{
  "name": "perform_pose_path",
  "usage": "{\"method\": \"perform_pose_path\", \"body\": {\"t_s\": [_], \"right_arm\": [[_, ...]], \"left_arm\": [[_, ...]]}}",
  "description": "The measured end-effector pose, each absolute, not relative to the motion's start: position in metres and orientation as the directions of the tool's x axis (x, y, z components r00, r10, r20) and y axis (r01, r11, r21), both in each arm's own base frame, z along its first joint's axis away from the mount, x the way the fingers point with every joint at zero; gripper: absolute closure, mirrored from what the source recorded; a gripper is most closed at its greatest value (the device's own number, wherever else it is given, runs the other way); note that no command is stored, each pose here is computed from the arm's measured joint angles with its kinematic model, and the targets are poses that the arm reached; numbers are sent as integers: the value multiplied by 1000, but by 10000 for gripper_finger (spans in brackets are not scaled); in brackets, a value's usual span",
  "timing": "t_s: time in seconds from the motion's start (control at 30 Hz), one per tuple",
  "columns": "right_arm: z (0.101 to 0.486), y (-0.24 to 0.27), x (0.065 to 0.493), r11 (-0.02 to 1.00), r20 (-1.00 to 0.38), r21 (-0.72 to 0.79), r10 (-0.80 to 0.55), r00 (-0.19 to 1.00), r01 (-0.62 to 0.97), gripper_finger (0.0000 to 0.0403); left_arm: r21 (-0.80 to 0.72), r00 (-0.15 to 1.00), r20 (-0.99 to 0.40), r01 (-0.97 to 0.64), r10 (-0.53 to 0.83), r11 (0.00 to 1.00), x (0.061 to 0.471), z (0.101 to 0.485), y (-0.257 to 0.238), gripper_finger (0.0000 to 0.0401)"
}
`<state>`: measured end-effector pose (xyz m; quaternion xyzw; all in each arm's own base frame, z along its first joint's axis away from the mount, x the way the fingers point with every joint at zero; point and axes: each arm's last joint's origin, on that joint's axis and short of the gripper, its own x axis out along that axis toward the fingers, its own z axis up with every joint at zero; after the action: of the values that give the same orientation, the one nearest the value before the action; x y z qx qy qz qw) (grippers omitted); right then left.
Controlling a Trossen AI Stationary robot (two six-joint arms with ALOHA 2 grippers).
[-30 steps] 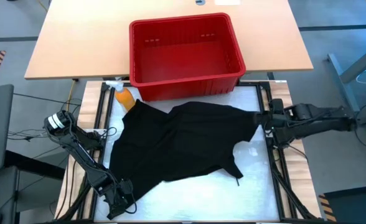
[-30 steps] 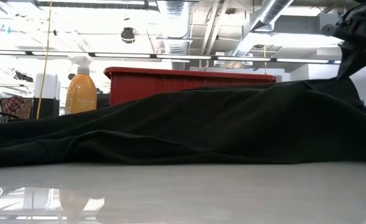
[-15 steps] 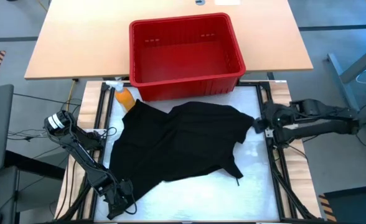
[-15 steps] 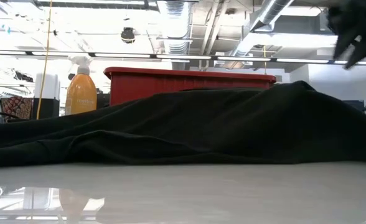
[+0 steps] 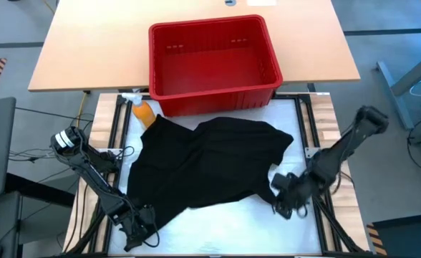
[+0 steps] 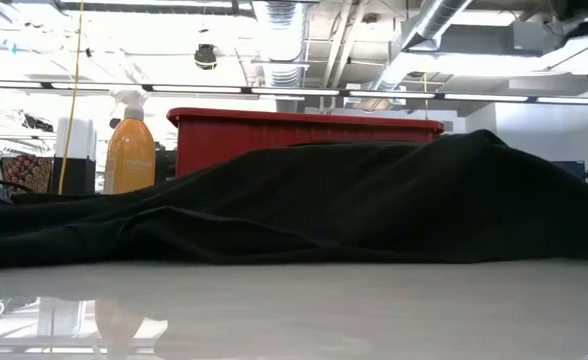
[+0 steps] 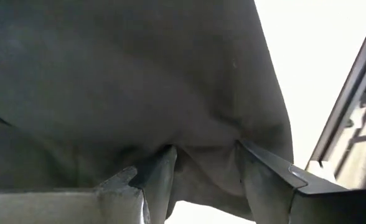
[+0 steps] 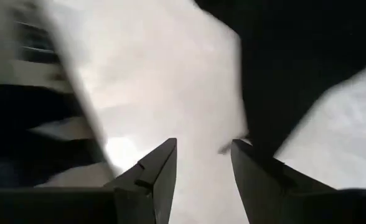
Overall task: Fold Laundry from Bin
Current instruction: Fold the black shirt from the red laundry bin
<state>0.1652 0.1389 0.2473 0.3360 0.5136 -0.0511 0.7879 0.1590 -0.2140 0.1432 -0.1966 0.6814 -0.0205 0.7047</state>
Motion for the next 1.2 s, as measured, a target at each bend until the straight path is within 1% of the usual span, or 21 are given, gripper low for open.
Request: {"method": "perform_pose_path", "body": {"t_s": [0.07, 0.17, 0.23, 0.5, 0.57, 0.67, 0.73, 0.8, 0.87, 0.9, 0.97, 1.0, 1.07, 1.1, 1.2], "right_arm": [[232, 152, 163, 794, -891, 382, 182, 415, 473, 225], [210, 163, 161, 798, -943, 244, 63, 326, 551, 221], [198, 167, 162, 797, -959, 181, 14, 281, 576, 214], [168, 182, 177, 824, -966, 121, -31, 258, 553, 168], [161, 182, 177, 829, -971, 78, -63, 231, 554, 164], [151, 181, 177, 830, -971, 4, -131, 202, 558, 167], [145, 183, 179, 832, -969, -20, -153, 194, 555, 180], [141, 184, 180, 832, -970, -28, -157, 186, 554, 212], [140, 185, 180, 835, -972, -29, -151, 178, 549, 266], [142, 185, 179, 841, -975, -24, -138, 172, 540, 301], [149, 184, 175, 859, -983, -3, -96, 155, 512, 367], [155, 183, 174, 867, -986, 17, -67, 150, 499, 380], [173, 180, 171, 868, -988, 85, 10, 154, 490, 378], [183, 178, 168, 864, -986, 129, 59, 156, 486, 374], [211, 171, 157, 845, -964, 265, 223, 145, 464, 374]], "left_arm": [[-289, 87, -957, -217, -277, 932, 162, 143, -211, 232], [-278, 103, -959, -186, -263, 942, 167, 143, -206, 232], [-271, 109, -961, -172, -255, 947, 170, 143, -204, 232], [-272, 96, -961, -159, -259, 949, 172, 142, -201, 232], [-275, 89, -961, -159, -263, 948, 171, 142, -201, 232], [-278, 84, -960, -167, -267, 946, 171, 142, -201, 232], [-278, 84, -960, -169, -267, 946, 171, 142, -202, 232], [-279, 80, -960, -167, -269, 946, 170, 142, -202, 233], [-275, 78, -961, -163, -266, 947, 169, 142, -203, 243], [-271, 77, -962, -162, -262, 949, 169, 142, -203, 256], [-266, 74, -964, -167, -257, 950, 168, 142, -202, 296], [-264, 71, -964, -169, -256, 949, 168, 141, -202, 323], [-266, 65, -964, -171, -259, 949, 167, 141, -203, 376], [-267, 64, -964, -171, -260, 948, 167, 141, -203, 387], [-268, 62, -963, -156, -262, 951, 167, 141, -203, 395]]}}
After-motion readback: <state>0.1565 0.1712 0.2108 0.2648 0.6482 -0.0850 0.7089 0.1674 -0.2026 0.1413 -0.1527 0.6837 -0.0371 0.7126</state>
